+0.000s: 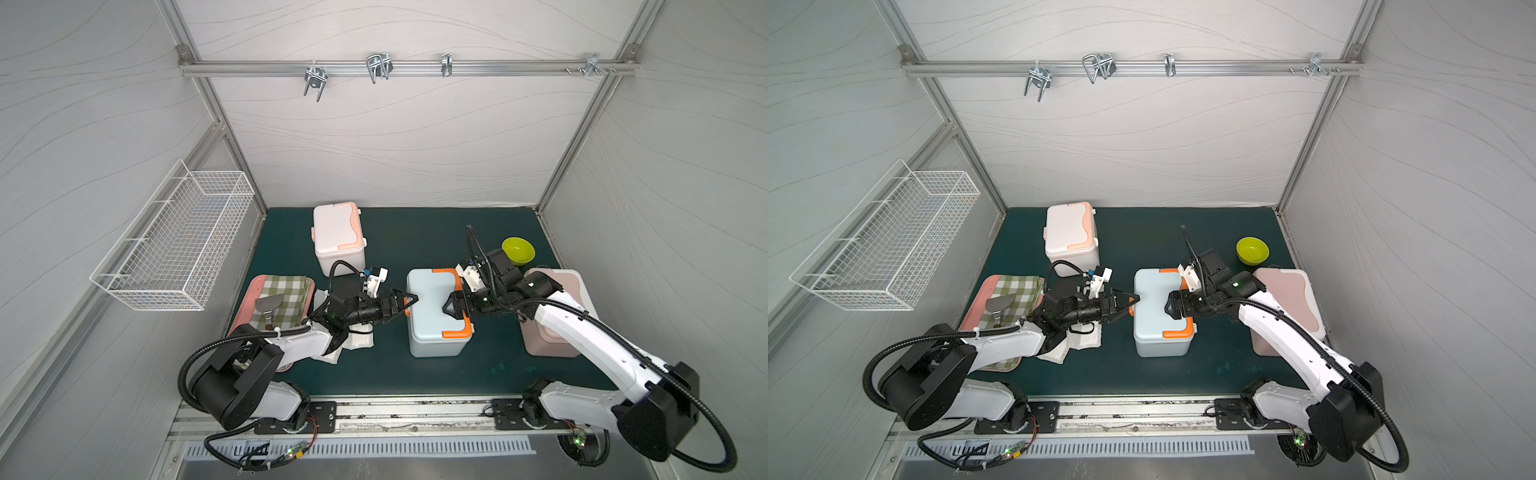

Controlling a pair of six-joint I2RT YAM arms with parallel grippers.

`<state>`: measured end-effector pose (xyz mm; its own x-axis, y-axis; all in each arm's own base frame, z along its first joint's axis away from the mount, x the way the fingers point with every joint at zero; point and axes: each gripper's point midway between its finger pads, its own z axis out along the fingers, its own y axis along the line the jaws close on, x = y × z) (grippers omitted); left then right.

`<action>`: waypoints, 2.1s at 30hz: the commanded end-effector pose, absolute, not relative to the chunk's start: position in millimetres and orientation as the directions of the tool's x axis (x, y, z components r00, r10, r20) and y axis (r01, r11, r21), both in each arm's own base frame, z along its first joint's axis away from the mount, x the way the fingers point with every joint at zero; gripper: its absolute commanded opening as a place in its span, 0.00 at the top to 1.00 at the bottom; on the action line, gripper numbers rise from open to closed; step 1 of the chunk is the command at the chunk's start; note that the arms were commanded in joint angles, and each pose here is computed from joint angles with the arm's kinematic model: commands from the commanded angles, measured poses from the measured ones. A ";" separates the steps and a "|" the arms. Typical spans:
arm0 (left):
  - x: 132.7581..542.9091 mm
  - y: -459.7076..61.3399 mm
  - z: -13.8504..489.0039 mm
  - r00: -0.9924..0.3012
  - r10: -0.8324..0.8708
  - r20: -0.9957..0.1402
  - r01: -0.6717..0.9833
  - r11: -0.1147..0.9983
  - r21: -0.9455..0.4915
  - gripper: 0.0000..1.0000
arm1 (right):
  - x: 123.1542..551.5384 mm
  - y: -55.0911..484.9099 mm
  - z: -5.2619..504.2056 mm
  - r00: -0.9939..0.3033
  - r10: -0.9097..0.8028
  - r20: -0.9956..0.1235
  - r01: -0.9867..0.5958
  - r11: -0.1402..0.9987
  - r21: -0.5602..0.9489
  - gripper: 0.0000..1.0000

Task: Open first aid kits and take out gauze
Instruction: Fasten the fastener of the first aid kit.

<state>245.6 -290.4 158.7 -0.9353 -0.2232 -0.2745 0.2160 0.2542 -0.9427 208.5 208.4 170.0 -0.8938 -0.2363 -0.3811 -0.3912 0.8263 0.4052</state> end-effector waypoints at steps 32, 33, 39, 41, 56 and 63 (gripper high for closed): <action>243.8 -294.5 188.2 -0.968 -0.214 -0.133 0.132 0.017 -0.991 0.01 | 206.9 240.7 173.8 -0.801 -0.430 -0.417 -0.537 0.824 0.181 0.44; 244.0 -293.3 187.0 -0.967 -0.217 -0.132 0.131 0.018 -0.991 0.01 | 207.4 239.7 171.7 -0.803 -0.436 -0.407 -0.534 0.830 0.164 0.43; 241.6 -290.1 188.4 -0.965 -0.223 -0.136 0.134 0.021 -0.991 0.01 | 213.8 217.3 163.5 -0.825 -0.426 -0.371 -0.482 0.874 0.070 0.21; 241.1 -288.9 189.4 -0.964 -0.226 -0.140 0.138 0.025 -0.990 0.01 | 214.9 212.5 164.1 -0.832 -0.413 -0.370 -0.470 0.880 0.074 0.19; 238.4 -274.4 197.0 -0.952 -0.259 -0.164 0.154 0.058 -0.986 0.01 | 213.6 195.0 186.1 -0.832 -0.378 -0.406 -0.450 0.888 0.093 0.01; 236.3 -268.4 190.1 -0.946 -0.272 -0.176 0.148 0.121 -0.982 0.01 | 213.3 202.1 189.9 -0.828 -0.377 -0.414 -0.463 0.878 0.125 0.01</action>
